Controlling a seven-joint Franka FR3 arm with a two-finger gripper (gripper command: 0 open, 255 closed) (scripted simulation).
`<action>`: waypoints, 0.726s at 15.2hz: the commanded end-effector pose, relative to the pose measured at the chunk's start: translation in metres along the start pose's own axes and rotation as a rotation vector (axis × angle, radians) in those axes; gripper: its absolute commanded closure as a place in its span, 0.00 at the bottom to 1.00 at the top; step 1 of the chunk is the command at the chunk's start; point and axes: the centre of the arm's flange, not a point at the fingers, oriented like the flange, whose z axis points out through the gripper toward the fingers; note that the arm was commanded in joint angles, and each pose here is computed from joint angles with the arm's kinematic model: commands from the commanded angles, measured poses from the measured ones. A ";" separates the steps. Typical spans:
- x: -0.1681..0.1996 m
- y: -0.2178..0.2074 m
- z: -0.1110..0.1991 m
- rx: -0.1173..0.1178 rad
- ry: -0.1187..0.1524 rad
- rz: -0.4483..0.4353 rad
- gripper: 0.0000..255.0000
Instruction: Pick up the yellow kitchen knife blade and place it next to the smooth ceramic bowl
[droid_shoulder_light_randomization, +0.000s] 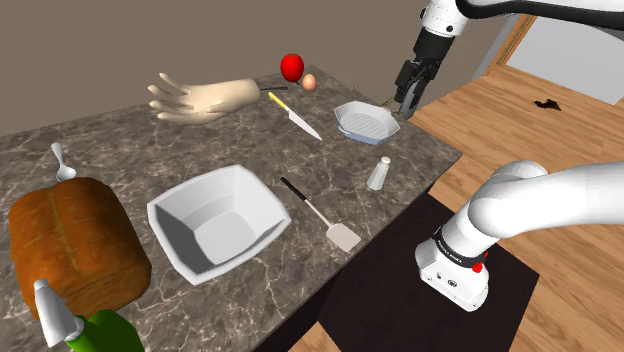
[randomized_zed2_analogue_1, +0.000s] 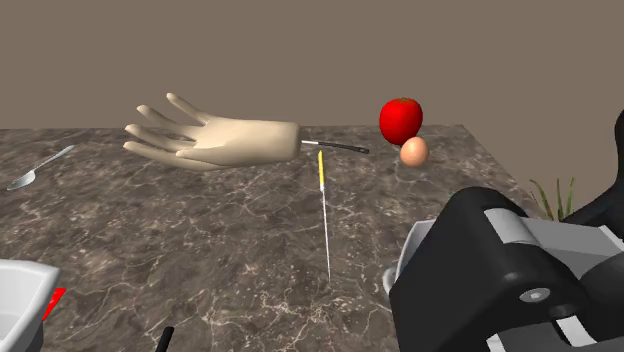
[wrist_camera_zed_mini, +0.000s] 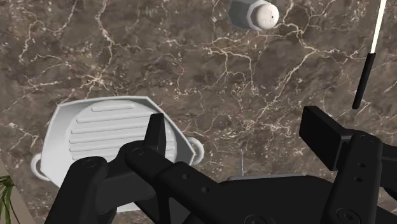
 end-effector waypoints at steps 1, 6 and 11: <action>0.000 0.000 0.000 0.000 0.000 0.000 0.00; 0.056 -0.013 0.032 -0.004 0.001 -0.006 0.00; 0.112 -0.026 0.064 -0.009 0.001 -0.013 0.00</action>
